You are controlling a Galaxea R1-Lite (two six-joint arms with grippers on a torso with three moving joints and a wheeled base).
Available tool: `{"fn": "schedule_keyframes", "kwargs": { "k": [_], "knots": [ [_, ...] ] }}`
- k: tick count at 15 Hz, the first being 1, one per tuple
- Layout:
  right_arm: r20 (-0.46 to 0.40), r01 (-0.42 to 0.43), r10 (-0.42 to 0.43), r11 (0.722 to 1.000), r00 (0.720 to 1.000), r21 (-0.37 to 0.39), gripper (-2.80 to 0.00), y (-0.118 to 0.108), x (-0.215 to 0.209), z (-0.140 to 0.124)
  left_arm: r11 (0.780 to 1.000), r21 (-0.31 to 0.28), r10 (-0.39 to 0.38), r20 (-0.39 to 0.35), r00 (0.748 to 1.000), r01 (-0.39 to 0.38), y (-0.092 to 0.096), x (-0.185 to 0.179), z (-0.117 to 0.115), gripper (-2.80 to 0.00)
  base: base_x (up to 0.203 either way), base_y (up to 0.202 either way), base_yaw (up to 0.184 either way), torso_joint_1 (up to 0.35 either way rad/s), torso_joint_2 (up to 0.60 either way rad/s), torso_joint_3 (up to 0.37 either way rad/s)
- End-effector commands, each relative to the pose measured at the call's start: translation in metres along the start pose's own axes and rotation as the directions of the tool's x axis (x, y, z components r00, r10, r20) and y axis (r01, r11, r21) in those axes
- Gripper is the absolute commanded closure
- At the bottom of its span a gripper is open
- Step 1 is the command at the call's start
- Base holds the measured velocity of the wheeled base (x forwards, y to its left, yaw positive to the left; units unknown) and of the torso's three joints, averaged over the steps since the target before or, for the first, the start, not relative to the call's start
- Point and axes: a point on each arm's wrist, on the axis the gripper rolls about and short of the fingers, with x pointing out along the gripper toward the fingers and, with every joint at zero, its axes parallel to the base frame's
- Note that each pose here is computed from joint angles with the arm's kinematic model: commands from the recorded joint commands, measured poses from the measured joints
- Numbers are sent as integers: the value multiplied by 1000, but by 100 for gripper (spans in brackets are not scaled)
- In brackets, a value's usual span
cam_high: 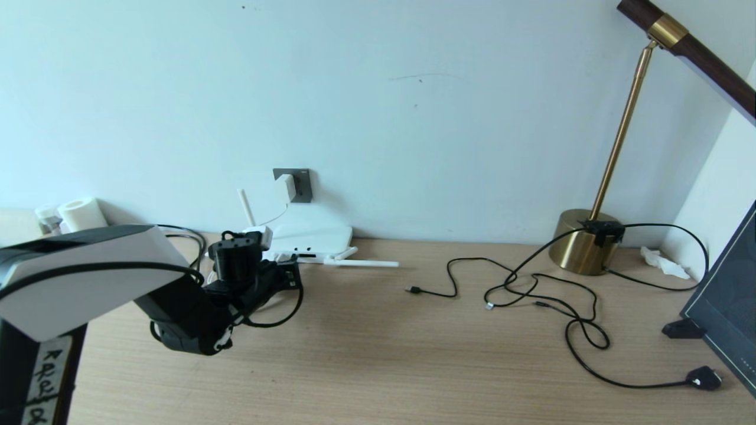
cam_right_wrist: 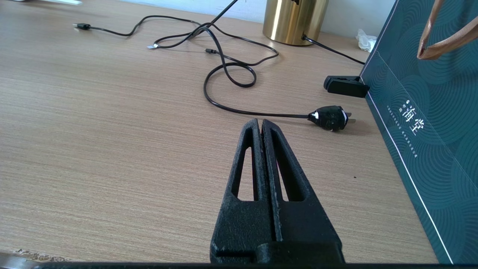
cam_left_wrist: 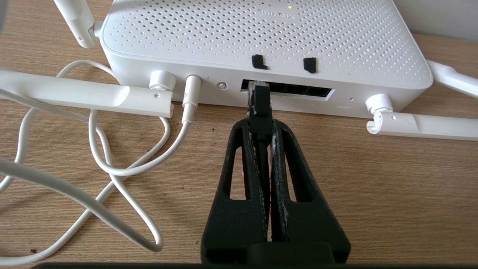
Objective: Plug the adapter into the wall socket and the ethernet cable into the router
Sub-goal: Plug cable into router interface
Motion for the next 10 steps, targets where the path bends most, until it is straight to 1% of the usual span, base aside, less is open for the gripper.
{"fn": "schedule_keyframes", "kwargs": {
  "k": [1, 10],
  "knots": [
    [-1, -1, 1, 1000, 1000, -1, 0, 0, 0, 0, 1000, -2, 1, 10, 1000, -1, 0, -1, 2, 0, 0, 0, 0, 0, 0, 0],
    [-1, -1, 1, 1000, 1000, -1, 0, 0, 0, 0, 1000, -3, 4, 11, 1000, -4, 2, -1, 3, 0, 0, 0, 0, 0, 0, 0]
  ]
}}
